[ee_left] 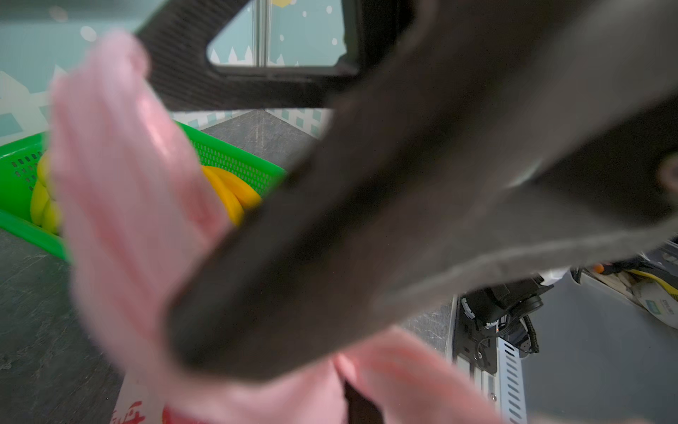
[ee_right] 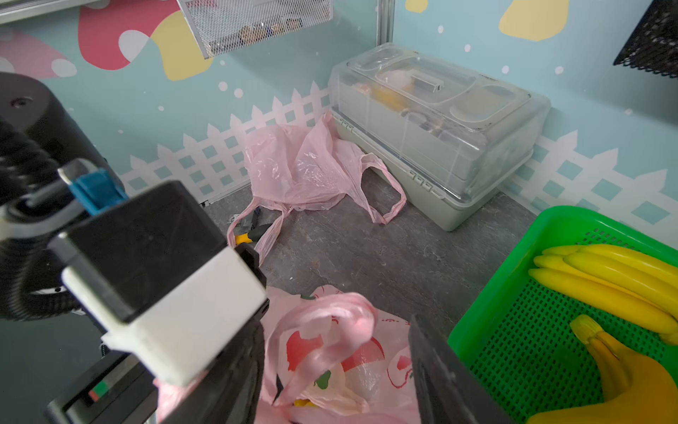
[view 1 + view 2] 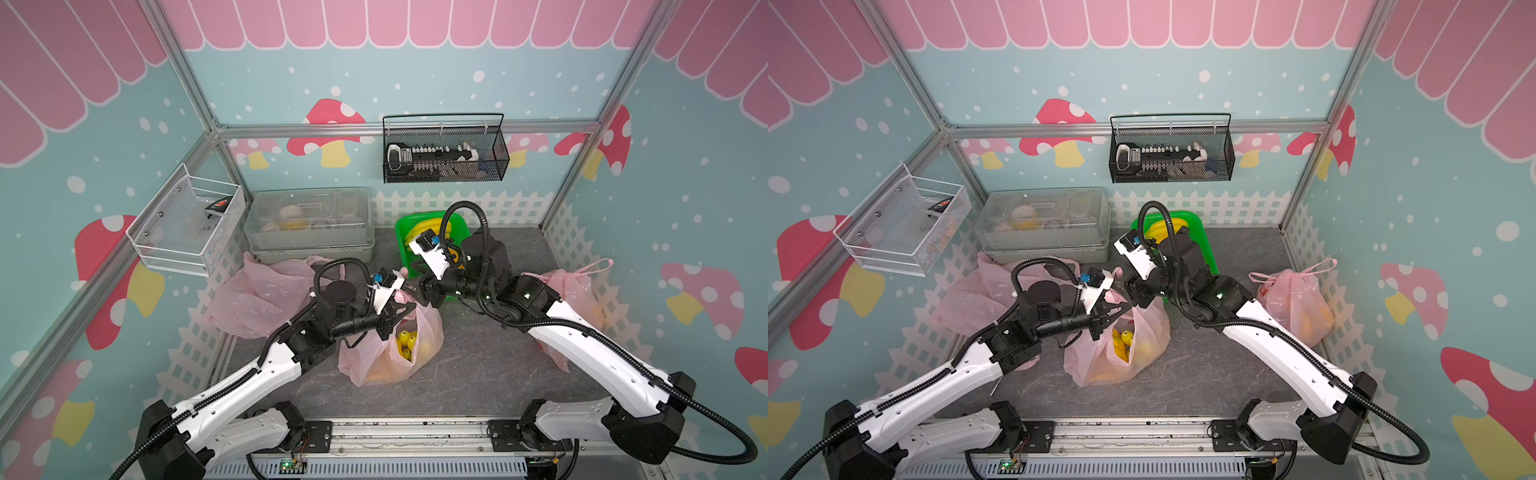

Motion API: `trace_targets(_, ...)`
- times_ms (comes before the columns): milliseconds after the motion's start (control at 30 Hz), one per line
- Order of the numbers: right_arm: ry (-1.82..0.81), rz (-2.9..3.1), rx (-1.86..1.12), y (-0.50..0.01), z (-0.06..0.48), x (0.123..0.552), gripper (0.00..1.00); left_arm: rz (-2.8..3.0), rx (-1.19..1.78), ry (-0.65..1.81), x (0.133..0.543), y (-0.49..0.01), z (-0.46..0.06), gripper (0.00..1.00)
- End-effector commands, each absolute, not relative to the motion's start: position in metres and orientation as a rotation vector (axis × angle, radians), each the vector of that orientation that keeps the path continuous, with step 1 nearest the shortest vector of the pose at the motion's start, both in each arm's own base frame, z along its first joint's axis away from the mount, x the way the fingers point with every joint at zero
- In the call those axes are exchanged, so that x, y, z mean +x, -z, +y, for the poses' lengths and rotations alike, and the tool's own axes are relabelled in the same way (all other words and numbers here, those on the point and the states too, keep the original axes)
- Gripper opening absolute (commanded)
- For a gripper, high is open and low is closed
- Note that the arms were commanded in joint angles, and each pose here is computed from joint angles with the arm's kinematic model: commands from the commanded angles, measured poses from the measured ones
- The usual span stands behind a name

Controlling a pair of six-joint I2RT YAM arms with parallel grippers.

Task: Place the banana into a plastic bag & tie a knot
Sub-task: Cross the plastic bag at the center of the board.

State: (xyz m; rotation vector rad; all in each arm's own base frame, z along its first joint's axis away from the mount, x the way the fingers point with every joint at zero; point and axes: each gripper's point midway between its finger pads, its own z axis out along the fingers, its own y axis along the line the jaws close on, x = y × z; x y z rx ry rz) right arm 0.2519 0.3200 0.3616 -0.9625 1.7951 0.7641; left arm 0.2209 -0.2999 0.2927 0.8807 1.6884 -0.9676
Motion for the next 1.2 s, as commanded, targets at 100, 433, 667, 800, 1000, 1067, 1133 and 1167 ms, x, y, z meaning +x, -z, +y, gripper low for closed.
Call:
trace_targets(100, -0.857, 1.793, -1.0, -0.354, 0.336, 0.249, 0.6, 1.636, 0.931, 0.971, 0.212, -0.295, -0.302, 0.0)
trace_targets(433, -0.711, 1.769, -0.904, -0.36, 0.31, 0.257, 0.04, 1.648, 0.823, 0.958, 0.223, -0.301, -0.29, 0.0)
trace_targets(667, -0.645, 1.75, -0.838, -0.352, 0.288, 0.252, 0.01, 1.67, 0.68, 1.005, 0.245, -0.302, -0.271, 0.0)
trace_targets(800, -0.635, 1.781, -0.803, -0.333, 0.283, 0.248, 0.01, 1.681, 0.656, 1.016, 0.25, -0.301, -0.269, 0.0)
trace_targets(1000, -0.721, 1.858, -0.802, -0.299, 0.296, 0.236, 0.01, 1.698, 0.639, 1.009, 0.252, -0.294, -0.267, 0.0)
trace_targets(1067, -0.742, 1.876, -0.82, -0.291, 0.305, 0.228, 0.01, 1.717, 0.625, 0.992, 0.255, -0.29, -0.266, 0.0)
trace_targets(1133, -0.735, 1.896, -0.839, -0.283, 0.311, 0.221, 0.0, 1.735, 0.609, 0.972, 0.257, -0.286, -0.263, 0.01)
trace_targets(1167, -0.728, 1.905, -0.842, -0.28, 0.312, 0.219, 0.0, 1.741, 0.6, 0.966, 0.257, -0.284, -0.261, 0.01)
